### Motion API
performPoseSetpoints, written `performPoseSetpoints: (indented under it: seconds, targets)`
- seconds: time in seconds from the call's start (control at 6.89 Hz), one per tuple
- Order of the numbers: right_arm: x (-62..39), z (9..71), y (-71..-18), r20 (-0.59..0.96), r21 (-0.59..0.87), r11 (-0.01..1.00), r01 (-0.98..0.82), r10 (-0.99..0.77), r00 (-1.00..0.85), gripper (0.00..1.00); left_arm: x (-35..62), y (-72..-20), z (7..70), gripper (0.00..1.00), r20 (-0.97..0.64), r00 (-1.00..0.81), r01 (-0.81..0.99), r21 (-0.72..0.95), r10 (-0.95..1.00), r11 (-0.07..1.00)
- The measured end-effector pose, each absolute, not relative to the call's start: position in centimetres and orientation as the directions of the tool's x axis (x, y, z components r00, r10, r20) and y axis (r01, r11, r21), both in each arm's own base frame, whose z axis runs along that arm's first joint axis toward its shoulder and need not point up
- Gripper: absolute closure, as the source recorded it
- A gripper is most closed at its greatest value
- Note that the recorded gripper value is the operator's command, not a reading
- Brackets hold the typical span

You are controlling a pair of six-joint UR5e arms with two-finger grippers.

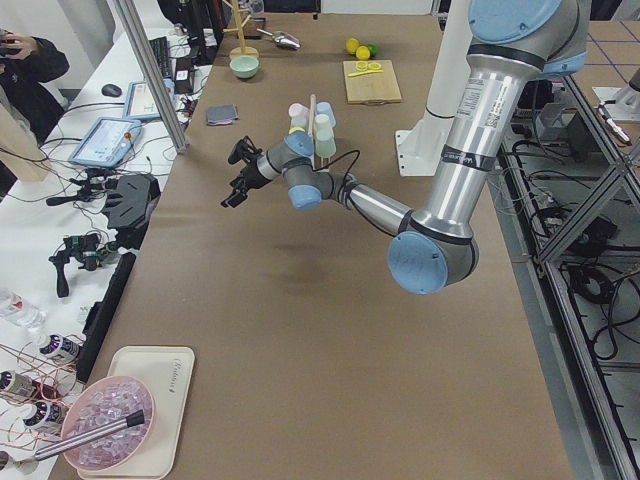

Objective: Place cup on cup holder

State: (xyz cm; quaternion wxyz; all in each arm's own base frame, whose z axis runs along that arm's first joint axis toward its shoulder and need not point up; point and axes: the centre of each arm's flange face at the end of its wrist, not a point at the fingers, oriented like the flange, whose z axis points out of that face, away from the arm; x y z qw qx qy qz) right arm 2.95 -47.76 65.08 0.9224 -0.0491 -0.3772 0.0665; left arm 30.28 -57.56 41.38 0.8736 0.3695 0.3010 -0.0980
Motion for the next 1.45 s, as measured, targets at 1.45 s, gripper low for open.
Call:
performPoseSetpoints:
  seconds: [1.45]
  targets:
    - [3.8, 63.2, -47.1, 0.669, -0.241, 0.965, -0.106, 0.245, 0.702, 0.01, 8.1, -51.2, 62.3, 0.03, -0.688, 0.714, -0.077, 0.114, 0.134, 0.991]
